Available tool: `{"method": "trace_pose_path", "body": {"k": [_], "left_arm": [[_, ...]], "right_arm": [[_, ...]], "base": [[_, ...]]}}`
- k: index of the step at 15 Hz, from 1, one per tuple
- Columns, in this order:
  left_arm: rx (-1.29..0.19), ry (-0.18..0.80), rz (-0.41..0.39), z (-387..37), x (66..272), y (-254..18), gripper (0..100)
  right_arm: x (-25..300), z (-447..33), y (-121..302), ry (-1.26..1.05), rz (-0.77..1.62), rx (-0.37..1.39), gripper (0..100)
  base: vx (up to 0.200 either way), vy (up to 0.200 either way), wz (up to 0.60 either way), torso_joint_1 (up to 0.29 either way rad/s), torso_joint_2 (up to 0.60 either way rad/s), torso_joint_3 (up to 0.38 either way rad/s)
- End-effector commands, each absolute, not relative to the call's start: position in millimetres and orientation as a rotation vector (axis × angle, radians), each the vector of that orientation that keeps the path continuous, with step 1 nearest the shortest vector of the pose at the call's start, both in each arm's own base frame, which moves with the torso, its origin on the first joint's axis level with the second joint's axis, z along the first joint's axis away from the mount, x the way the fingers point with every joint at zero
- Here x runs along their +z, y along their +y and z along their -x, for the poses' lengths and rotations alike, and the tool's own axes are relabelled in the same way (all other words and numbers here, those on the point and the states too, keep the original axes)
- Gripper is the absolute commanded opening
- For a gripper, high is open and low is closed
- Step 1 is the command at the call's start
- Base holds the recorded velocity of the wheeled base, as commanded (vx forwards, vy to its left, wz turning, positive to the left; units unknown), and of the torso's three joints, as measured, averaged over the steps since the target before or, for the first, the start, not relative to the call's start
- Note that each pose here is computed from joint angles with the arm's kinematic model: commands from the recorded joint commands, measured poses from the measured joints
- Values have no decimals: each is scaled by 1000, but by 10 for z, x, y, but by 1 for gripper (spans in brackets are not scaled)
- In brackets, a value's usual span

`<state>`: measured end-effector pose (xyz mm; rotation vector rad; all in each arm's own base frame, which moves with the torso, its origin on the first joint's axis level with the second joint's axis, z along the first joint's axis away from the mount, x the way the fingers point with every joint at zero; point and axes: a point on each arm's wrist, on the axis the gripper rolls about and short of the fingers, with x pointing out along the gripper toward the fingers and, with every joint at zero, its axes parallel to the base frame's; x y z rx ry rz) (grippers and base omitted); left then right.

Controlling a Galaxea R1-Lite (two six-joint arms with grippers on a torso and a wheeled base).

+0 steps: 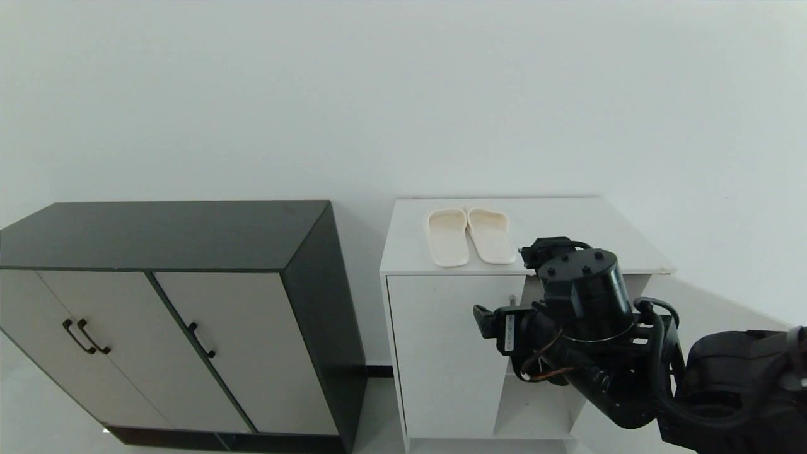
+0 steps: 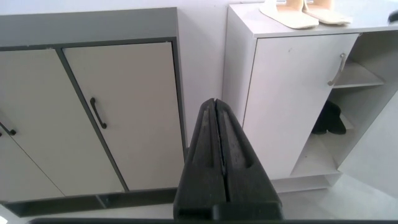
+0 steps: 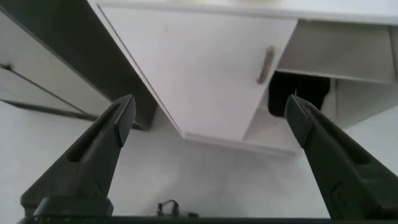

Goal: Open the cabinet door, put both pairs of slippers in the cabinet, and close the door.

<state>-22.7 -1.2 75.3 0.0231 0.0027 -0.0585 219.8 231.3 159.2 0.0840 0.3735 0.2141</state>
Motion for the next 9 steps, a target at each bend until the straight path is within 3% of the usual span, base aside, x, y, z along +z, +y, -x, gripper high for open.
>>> {"method": "trace_pose_path", "body": {"k": [1,3,9], "left_arm": [[-58,2,-23,227,754,-12,0],[-58,2,-23,227,754,-12,0],[-58,2,-23,227,754,-12,0]], "right_arm": [[1723,-2183,2323,327,-125,228,100],[1691,-2201,2345,307,-141,233,100],[1648,-2207,2351,315,-132,230,100]], "base": [[0,0,0,0,0,0],[0,0,0,0,0,0],[200,0,0,2,-1,2]]}}
